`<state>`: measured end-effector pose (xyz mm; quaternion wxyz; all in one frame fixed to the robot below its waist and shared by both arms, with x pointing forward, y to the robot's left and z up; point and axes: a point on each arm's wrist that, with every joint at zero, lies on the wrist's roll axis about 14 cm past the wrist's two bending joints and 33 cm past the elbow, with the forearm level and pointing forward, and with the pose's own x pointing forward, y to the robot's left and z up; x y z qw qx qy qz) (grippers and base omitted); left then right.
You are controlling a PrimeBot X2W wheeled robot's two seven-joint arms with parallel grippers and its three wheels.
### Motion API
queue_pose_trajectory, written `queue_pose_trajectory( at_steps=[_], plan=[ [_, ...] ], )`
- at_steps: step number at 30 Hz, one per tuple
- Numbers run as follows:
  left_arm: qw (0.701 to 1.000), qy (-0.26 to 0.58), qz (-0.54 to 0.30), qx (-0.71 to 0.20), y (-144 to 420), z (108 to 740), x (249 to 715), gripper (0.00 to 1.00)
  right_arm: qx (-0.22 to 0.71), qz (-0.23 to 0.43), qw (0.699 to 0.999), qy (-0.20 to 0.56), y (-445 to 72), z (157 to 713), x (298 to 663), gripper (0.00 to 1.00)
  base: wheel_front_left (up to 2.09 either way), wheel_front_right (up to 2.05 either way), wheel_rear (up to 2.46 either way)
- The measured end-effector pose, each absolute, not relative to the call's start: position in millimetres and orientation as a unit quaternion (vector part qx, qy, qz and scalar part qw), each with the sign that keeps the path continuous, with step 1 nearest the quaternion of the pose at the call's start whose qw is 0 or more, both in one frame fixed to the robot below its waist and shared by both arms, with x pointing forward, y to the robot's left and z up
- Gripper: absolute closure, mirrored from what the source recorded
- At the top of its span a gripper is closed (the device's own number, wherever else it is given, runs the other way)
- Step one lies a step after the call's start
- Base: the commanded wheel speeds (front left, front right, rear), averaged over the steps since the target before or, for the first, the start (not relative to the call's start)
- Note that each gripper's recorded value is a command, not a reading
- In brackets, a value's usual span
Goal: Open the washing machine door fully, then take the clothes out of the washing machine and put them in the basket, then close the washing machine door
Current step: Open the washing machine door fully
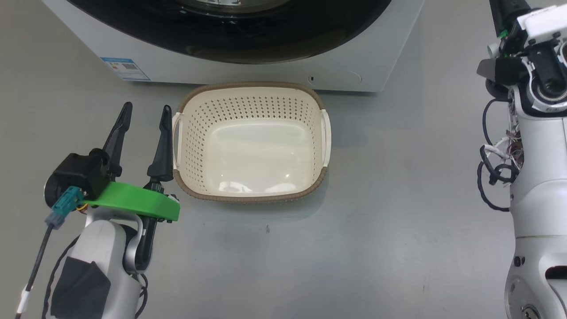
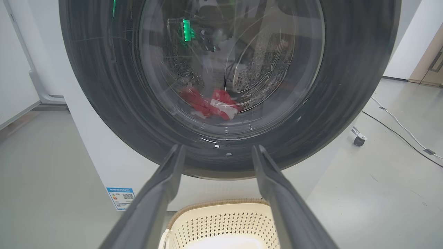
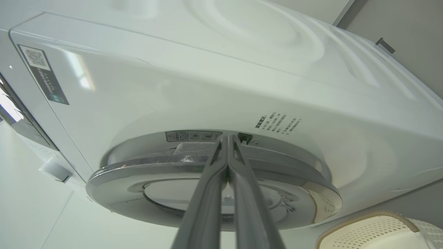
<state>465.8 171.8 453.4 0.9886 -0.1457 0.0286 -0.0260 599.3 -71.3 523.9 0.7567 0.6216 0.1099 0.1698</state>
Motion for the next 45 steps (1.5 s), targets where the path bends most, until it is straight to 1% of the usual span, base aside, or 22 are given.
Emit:
queue_pose_trajectory(
  at_steps=[14, 22, 37, 45],
  plan=[
    [0.989, 0.040, -0.017, -0.142, 179, 438, 478, 0.00, 0.597, 0.246, 0.742, 0.183, -18, 523, 636, 1.00, 0.00, 0.00, 0.00],
    [0.989, 0.048, -0.010, -0.139, 184, 431, 477, 0.00, 0.594, 0.265, 0.730, 0.210, 4, 518, 646, 1.00, 0.00, 0.00, 0.00],
    [0.990, 0.053, -0.003, -0.131, 190, 427, 476, 0.00, 0.591, 0.277, 0.721, 0.231, 15, 521, 661, 1.00, 0.00, 0.00, 0.00],
    [0.990, 0.055, -0.003, -0.129, 191, 426, 475, 0.00, 0.592, 0.291, 0.708, 0.253, 17, 522, 660, 1.00, 0.00, 0.00, 0.00]
  ],
)
